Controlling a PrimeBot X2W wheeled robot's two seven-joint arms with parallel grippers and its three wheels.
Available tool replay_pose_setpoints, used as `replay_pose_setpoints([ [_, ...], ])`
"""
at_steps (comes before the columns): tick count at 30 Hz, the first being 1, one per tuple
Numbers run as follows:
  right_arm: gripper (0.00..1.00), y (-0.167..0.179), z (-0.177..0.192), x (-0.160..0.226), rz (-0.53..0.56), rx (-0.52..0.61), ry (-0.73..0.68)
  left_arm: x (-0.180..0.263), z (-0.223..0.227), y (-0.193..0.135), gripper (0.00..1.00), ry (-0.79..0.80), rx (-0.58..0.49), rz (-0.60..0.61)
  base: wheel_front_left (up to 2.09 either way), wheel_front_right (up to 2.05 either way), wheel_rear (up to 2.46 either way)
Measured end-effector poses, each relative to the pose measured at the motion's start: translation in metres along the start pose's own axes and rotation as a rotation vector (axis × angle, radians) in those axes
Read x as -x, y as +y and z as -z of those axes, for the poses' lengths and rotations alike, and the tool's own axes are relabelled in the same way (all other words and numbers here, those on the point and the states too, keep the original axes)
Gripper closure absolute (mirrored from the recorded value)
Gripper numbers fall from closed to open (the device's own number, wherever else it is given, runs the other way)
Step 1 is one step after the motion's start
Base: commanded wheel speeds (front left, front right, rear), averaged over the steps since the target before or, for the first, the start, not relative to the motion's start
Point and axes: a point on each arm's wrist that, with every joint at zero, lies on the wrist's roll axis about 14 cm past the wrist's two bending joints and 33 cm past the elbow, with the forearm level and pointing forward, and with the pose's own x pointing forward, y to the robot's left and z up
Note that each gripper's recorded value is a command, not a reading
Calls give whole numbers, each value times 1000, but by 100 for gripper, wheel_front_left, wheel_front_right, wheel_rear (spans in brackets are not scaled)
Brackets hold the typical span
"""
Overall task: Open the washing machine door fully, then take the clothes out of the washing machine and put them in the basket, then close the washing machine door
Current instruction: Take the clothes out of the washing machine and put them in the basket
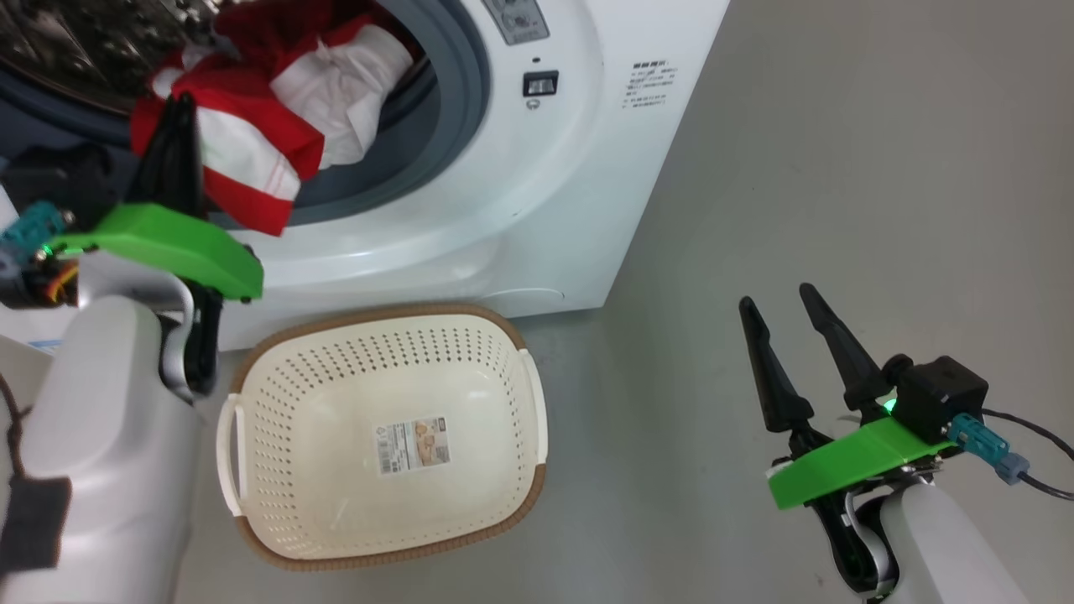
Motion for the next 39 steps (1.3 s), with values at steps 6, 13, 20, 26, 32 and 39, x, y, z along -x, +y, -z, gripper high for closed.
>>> replay_pose_setpoints([
  [6, 0, -1, -3, 11, 9, 8, -7, 24, -21, -4, 100, -78, 13, 5, 0, 0, 0],
  [13, 0, 2, -8, 16, 3, 15, -19, 48, -52, 1, 100, -182, 14, -4, 0, 0, 0],
  [20, 0, 5, -6, 20, -5, 13, -15, 70, -80, 4, 100, -281, 13, -5, 0, 0, 0],
  [26, 0, 7, -8, 20, -10, 12, -20, 84, -98, -2, 100, -344, 6, 14, 0, 0, 0],
  [32, 0, 8, -12, 21, -13, 13, -32, 101, -116, -4, 100, -410, -1, 21, 0, 0, 0],
  [39, 0, 3, -8, 23, -1, 15, -21, 118, -137, -10, 100, -476, -11, 34, 0, 0, 0],
])
